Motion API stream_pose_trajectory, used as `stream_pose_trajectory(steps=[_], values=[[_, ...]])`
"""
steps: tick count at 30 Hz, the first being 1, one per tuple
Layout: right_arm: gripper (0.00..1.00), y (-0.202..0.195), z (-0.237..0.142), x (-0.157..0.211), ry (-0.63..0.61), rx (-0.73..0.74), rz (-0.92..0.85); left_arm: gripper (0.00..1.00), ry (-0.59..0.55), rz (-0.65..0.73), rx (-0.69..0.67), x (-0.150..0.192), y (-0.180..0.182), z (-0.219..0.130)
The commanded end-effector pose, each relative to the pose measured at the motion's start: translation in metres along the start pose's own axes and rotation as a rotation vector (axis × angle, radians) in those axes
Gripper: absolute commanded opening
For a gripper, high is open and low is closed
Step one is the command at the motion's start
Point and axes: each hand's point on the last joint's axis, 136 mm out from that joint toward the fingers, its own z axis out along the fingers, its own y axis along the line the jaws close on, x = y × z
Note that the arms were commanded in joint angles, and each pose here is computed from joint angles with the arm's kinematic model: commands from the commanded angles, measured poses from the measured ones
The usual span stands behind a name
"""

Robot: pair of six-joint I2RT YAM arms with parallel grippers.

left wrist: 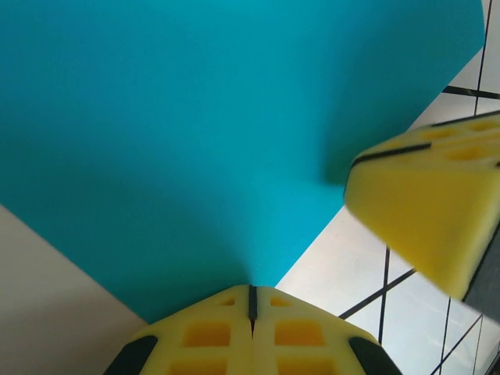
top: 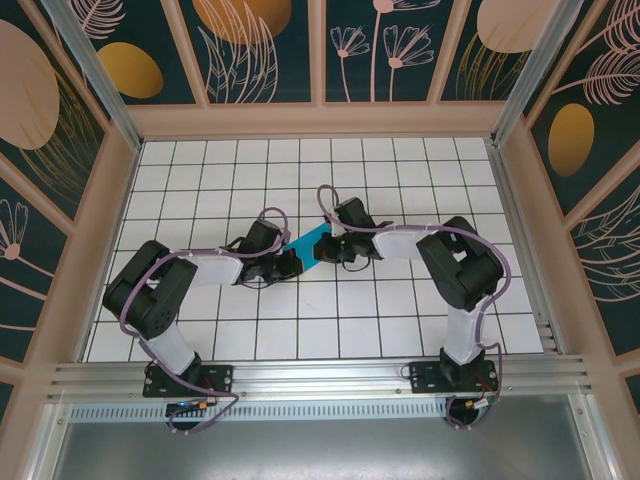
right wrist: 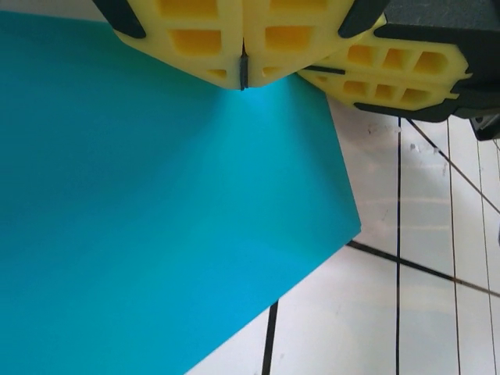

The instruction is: Fold a paper plane with a square sheet of paper (pick it up from the middle)

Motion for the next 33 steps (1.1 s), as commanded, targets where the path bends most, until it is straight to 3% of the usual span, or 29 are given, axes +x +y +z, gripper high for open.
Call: stream_pose_trajectory(steps=[1, 9, 22, 29, 33], values=[[0.0, 0.001, 0.009, -0.002, 0.012, -0.008, 0.001, 0.0, 0.029, -0.015, -0.035, 0.008, 0.012, 0.001], [0.0, -0.034, 0.008, -0.006, 0.008, 0.089, 0.032, 0.0, 0.069, -0.056, -0.125, 0.019, 0.036, 0.007], [0.0, -0.128, -0.049, -0.064, -0.183, 0.17, 0.175, 0.0, 0.109, -0.1, -0.186, 0.036, 0.057, 0.008], [0.0, -0.121, -0.072, -0.095, -0.257, 0.192, 0.157, 0.0, 0.091, -0.087, -0.157, 0.028, 0.046, 0.006], [0.0, -0.093, -0.085, -0.101, -0.295, 0.161, 0.135, 0.05, 0.024, -0.049, -0.07, 0.002, 0.01, -0.003]])
